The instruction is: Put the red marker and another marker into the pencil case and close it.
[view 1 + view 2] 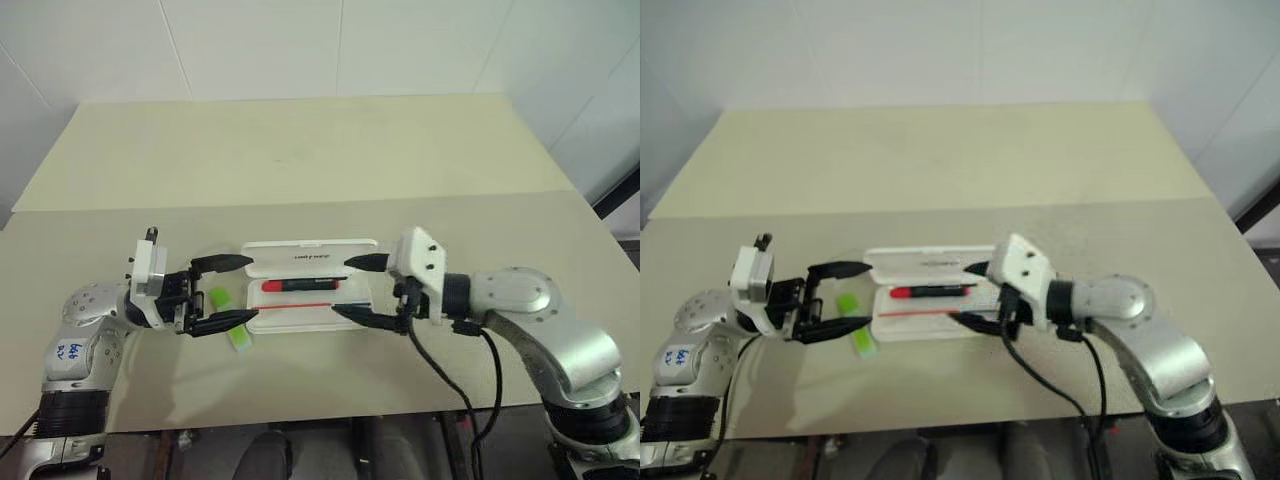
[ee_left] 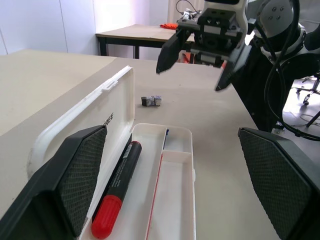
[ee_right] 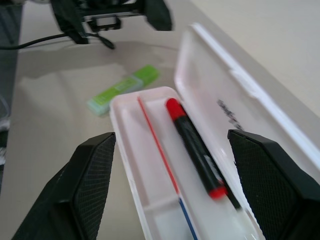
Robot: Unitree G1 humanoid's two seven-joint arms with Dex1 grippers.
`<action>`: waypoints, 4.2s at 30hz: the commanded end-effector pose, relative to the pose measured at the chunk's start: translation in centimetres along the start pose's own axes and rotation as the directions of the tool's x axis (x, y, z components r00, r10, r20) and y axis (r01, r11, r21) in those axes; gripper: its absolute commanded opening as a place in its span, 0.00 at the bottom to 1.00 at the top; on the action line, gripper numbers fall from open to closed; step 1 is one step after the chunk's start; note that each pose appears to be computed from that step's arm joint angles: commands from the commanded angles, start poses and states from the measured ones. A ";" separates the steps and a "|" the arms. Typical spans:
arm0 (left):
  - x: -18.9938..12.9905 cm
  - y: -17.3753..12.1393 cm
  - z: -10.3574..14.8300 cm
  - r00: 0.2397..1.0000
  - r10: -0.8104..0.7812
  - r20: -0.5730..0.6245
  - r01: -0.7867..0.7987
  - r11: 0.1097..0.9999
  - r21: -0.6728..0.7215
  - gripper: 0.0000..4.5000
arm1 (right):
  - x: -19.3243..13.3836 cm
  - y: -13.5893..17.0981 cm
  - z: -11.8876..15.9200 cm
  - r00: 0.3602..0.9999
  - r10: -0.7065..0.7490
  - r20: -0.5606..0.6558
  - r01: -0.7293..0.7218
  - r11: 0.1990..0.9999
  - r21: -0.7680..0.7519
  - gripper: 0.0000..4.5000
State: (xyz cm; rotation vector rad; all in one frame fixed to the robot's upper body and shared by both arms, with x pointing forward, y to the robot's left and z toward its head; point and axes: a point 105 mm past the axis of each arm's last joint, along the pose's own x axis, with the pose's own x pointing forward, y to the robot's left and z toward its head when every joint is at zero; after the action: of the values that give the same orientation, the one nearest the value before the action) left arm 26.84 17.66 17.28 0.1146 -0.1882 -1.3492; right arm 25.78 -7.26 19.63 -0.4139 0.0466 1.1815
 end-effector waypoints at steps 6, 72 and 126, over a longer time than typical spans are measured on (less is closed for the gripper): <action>0.4 -1.3 1.0 0.999 0.032 0.030 -0.033 0.999 0.033 1.00 | -2.6 -0.6 -0.1 0.998 -0.066 -0.007 0.066 0.998 0.011 0.84; -5.2 -5.2 -3.8 0.478 0.858 -0.187 -0.873 0.487 0.006 1.00 | -4.1 1.6 -5.8 0.978 0.180 0.108 -0.188 0.980 0.064 0.84; -3.5 -2.6 -5.4 0.104 0.847 -0.521 -0.992 0.126 0.008 1.00 | -4.3 2.0 -6.8 0.982 0.175 0.078 -0.182 0.978 0.102 0.84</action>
State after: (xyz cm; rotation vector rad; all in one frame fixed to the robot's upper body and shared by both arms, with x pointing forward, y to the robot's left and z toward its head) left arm 24.71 20.26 10.12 -0.0690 0.3924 0.0570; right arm 23.69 -12.67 13.06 -0.2471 0.1195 1.3636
